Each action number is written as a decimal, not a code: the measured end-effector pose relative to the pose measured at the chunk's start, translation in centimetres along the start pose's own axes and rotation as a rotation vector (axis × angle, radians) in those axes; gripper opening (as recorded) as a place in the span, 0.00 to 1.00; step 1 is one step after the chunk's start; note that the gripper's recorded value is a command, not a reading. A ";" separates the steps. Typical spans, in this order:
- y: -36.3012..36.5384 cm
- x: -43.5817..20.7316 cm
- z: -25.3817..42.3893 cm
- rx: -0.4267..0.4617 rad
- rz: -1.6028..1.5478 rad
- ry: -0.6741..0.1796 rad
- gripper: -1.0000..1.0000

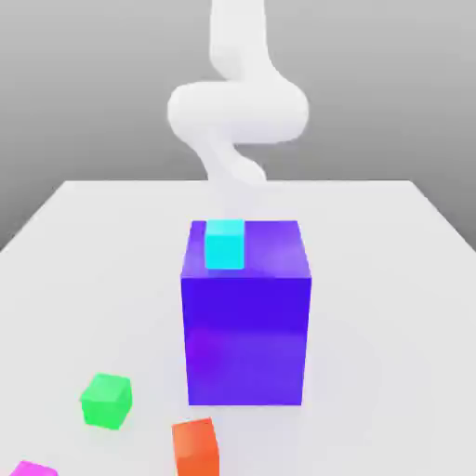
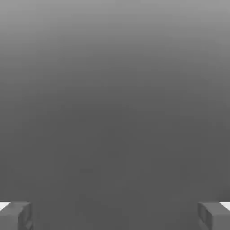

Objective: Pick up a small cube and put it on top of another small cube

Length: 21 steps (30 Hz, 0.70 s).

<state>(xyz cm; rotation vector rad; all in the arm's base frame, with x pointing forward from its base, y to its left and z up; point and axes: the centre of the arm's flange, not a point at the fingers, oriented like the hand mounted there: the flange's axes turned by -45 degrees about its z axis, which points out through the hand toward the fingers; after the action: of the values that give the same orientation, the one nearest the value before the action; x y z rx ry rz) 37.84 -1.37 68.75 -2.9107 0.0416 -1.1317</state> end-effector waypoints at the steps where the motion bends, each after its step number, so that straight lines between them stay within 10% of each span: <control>1: 0.6 0.3 1.7 0.002 0.008 -0.025 0.50; 21: 14.8 -6.7 32.7 -0.042 0.176 -0.468 0.50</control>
<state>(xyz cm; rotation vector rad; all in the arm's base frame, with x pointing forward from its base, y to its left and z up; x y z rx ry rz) 54.69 -15.73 39.77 -3.0501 0.3072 -0.4143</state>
